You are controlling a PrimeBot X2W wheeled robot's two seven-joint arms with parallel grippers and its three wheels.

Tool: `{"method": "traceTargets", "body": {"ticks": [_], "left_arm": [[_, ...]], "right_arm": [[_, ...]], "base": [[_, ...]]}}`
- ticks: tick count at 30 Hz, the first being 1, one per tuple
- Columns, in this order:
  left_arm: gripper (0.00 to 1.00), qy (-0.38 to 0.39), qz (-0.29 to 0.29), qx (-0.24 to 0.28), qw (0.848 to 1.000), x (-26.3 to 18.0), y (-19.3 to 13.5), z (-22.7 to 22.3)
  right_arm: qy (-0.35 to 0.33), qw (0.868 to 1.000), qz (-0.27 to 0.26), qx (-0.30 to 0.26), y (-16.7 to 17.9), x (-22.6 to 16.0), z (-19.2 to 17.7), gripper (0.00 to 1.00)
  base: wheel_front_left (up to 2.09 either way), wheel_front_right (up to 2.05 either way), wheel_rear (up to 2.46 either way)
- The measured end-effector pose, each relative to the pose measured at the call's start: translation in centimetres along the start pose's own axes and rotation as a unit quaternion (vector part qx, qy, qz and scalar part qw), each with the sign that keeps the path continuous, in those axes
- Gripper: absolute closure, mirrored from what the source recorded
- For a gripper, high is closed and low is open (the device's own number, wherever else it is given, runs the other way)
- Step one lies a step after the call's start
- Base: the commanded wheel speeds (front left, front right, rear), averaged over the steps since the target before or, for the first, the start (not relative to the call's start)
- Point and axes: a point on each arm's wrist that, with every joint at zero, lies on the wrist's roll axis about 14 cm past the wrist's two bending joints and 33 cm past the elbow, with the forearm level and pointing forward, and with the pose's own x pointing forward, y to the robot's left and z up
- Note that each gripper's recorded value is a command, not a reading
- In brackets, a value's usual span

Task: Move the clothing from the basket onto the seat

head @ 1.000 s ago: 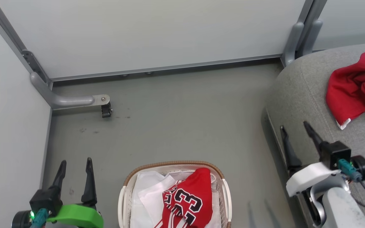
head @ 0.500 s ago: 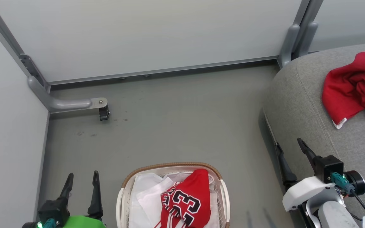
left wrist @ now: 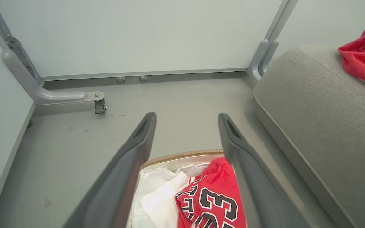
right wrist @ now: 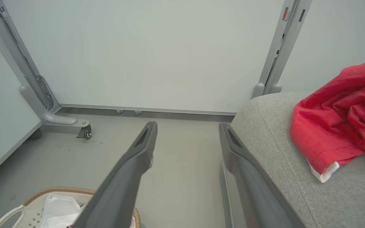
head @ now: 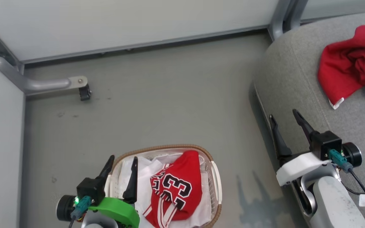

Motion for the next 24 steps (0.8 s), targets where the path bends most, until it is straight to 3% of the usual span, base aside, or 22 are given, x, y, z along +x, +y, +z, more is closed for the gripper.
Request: {"method": "traceTargets", "body": {"ticks": [8,12,24], "left_arm": [[0.00,0.079,-0.067,-0.003,0.995,2.8,-2.3,-4.9],[0.00,0.109,-0.121,0.006,0.987,4.1,-4.5,-6.8],[0.00,0.207,-0.191,0.006,0.959,6.1,-5.8,-14.1]], "right_arm": [[0.007,1.000,-0.004,0.004,-0.7,1.9,-1.0,0.00],[0.014,1.000,-0.014,0.001,-1.5,2.5,-1.8,0.00],[0.045,0.999,-0.028,-0.011,-3.2,4.3,-5.2,0.00]], "base": [[0.00,0.00,0.00],[0.00,0.00,0.00],[0.00,0.00,0.00]]}}
